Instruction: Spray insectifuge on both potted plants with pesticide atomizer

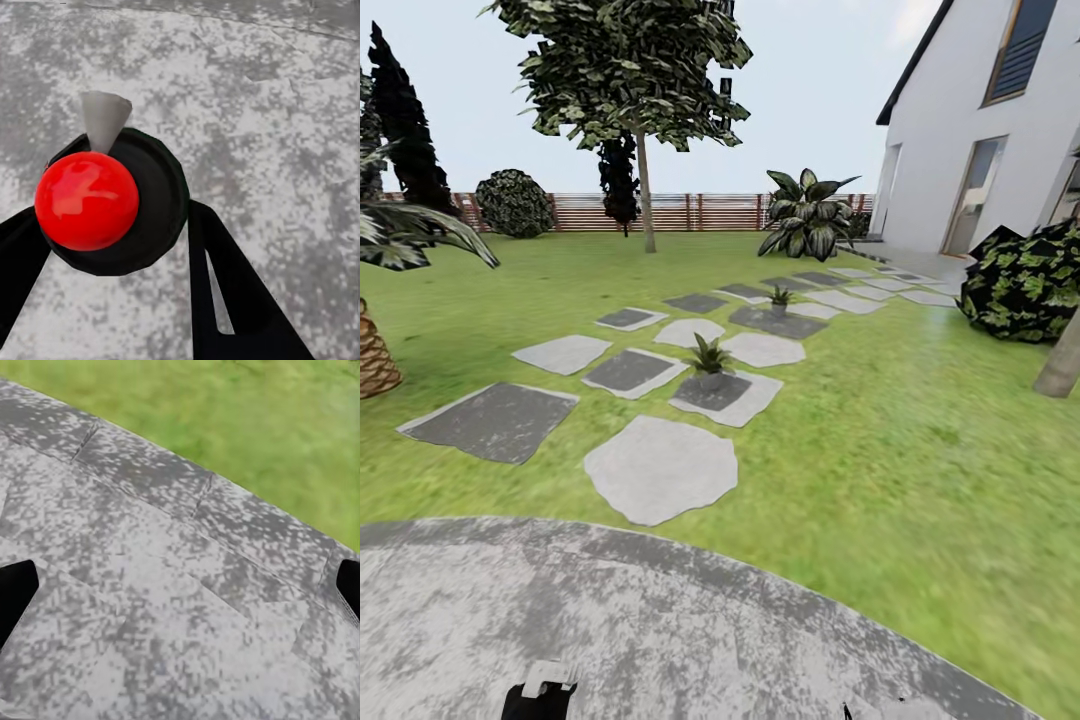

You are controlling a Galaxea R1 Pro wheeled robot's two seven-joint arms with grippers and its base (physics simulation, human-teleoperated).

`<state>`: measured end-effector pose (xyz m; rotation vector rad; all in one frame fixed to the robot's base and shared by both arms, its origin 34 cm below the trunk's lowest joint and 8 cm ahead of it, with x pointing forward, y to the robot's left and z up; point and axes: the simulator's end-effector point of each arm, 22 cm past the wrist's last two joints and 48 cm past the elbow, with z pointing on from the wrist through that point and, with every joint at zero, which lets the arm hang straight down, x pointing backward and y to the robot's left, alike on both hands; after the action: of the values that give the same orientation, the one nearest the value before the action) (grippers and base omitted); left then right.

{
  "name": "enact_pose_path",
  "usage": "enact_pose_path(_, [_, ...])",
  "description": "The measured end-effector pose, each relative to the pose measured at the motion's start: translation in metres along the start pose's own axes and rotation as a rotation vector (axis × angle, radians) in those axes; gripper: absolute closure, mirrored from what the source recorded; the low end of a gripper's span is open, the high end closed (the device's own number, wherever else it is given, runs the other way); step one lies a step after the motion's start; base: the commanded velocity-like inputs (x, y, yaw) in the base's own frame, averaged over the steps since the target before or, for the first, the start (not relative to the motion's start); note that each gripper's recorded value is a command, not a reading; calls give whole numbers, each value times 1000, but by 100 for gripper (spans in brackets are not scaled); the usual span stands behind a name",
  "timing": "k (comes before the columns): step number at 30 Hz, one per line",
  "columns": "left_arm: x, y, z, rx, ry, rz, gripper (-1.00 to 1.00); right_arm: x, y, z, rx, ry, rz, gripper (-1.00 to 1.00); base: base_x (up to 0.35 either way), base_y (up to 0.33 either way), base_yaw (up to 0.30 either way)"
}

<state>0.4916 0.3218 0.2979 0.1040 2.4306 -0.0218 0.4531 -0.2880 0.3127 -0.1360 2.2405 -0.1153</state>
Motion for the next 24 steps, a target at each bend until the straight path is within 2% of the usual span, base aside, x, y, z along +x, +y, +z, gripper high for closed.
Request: enact_pose_path(24, [0,0,0,0,0,0,100,0,0,0,-1,0,-1,-100,336,0,0])
